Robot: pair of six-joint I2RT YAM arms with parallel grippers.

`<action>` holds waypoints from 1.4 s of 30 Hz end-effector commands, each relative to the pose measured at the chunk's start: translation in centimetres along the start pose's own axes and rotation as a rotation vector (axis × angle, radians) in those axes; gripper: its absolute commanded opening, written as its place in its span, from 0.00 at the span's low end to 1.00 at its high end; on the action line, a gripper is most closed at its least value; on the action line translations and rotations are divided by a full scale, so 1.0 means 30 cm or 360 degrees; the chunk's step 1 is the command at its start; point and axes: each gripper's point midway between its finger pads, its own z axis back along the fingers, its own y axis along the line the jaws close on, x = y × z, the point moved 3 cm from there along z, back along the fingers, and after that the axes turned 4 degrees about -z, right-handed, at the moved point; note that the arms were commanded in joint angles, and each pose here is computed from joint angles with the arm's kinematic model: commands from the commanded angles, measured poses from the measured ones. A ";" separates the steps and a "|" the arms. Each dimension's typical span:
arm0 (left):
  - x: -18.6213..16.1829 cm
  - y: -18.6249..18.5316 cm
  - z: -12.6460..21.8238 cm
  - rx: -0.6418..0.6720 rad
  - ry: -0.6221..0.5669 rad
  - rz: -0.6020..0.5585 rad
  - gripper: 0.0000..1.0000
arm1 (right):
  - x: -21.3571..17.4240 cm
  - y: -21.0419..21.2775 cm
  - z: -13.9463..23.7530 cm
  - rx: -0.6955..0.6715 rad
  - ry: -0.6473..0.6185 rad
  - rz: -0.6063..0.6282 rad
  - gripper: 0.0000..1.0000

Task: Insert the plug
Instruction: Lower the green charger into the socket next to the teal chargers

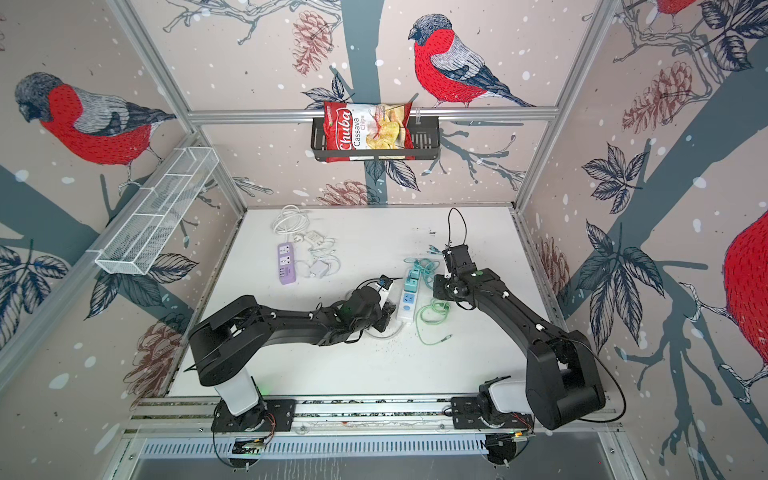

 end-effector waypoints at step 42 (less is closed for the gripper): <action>0.029 0.132 0.299 0.0311 -0.0359 0.0035 0.29 | -0.082 0.258 -0.060 -0.0073 -0.0016 -0.0142 0.09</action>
